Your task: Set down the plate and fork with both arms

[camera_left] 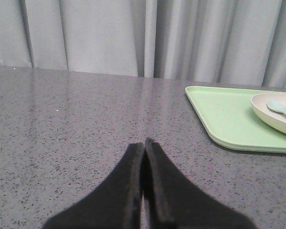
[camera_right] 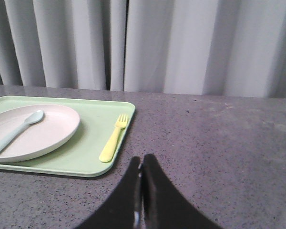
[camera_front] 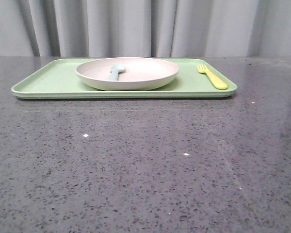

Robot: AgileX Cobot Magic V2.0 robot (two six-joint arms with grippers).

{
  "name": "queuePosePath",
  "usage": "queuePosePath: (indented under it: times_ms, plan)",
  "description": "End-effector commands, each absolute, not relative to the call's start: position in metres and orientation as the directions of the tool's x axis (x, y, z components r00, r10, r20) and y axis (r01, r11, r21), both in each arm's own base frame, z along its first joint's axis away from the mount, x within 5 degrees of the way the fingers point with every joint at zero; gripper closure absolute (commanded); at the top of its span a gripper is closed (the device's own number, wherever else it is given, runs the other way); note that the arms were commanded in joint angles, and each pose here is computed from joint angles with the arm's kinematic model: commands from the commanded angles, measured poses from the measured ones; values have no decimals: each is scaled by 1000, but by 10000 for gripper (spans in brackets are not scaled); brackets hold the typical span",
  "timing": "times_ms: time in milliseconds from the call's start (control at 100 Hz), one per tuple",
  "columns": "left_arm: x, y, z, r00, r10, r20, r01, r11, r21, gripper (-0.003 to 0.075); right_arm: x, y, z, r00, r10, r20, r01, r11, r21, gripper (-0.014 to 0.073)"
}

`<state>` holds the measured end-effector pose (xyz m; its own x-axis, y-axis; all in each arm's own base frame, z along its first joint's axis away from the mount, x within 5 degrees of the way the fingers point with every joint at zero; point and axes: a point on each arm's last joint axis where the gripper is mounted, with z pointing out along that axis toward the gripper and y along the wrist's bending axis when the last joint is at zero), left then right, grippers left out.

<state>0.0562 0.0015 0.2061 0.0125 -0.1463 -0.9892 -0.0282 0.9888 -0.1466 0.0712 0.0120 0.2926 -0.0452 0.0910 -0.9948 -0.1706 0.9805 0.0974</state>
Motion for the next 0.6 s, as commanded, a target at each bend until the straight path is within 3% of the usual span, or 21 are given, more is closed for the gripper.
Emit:
queuePosePath:
  times_ms: [0,590]
  plan:
    - [54,2,211,113,-152,-982,-16,988,-155,741,73,11,295,66,127,-990,-161,980,115,662]
    - [54,2,211,113,-152,-982,-16,988,-155,741,54,0,211,132,98,-986,-21,995,96,662]
